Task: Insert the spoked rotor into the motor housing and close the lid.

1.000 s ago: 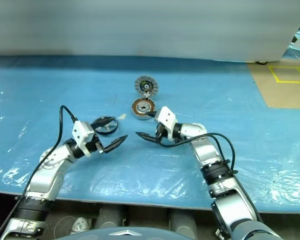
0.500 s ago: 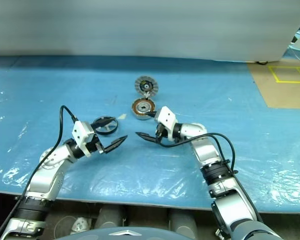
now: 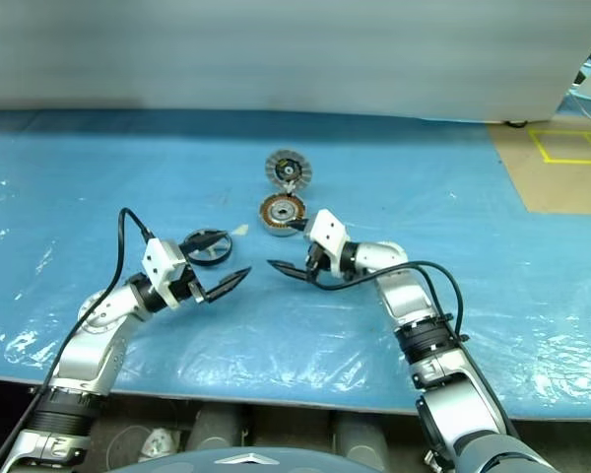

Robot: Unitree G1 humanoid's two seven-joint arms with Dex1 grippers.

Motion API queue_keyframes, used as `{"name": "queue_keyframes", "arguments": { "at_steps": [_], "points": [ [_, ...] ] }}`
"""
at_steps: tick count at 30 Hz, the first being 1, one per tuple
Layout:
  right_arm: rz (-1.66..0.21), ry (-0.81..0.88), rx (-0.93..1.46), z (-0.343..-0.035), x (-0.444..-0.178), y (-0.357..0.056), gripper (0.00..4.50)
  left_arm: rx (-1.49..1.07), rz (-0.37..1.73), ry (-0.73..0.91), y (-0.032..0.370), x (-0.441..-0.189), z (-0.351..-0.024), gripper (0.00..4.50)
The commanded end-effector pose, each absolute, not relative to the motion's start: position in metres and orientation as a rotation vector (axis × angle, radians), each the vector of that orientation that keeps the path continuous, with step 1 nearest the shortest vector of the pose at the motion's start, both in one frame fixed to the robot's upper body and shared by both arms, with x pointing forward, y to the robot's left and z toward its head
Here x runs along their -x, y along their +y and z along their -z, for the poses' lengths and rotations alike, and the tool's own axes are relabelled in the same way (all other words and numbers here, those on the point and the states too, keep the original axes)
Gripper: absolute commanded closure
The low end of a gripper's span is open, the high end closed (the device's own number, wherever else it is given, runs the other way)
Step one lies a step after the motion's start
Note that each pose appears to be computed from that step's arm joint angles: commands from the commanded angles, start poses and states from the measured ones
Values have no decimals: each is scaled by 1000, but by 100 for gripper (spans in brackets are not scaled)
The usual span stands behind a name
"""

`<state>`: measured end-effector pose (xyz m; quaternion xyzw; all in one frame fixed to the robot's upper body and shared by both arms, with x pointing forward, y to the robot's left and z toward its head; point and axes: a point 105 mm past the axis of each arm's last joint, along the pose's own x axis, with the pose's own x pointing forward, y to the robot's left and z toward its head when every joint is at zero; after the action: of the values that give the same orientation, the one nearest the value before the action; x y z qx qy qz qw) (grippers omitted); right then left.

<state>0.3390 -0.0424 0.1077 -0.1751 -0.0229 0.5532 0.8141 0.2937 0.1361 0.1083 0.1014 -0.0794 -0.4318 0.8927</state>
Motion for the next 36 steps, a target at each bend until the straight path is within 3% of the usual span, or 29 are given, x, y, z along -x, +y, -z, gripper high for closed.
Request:
{"name": "queue_keyframes", "arguments": {
  "at_steps": [1, 13, 18, 27, 32, 36],
  "points": [
    [-1188, -82, 439, -122, -345, -35, 0, -231, 906, -203, 134, -293, -117, 3],
    [-1178, -6, 713, -116, -375, -16, 0, -232, 905, -203, 131, -292, -115, 3],
    [-1172, 8, 763, -108, -378, -18, 124, -232, 899, -203, 132, -292, -115, 0],
    [-1080, -20, 835, -103, -391, -29, 448, -229, 903, -208, 129, -293, -115, 0],
    [-1063, -35, 836, -106, -393, -30, 448, -229, 903, -209, 128, -294, -115, 0],
    [-1155, -44, 713, -114, -379, -19, 448, -232, 899, -210, 130, -294, -116, 0]
  ]
}}
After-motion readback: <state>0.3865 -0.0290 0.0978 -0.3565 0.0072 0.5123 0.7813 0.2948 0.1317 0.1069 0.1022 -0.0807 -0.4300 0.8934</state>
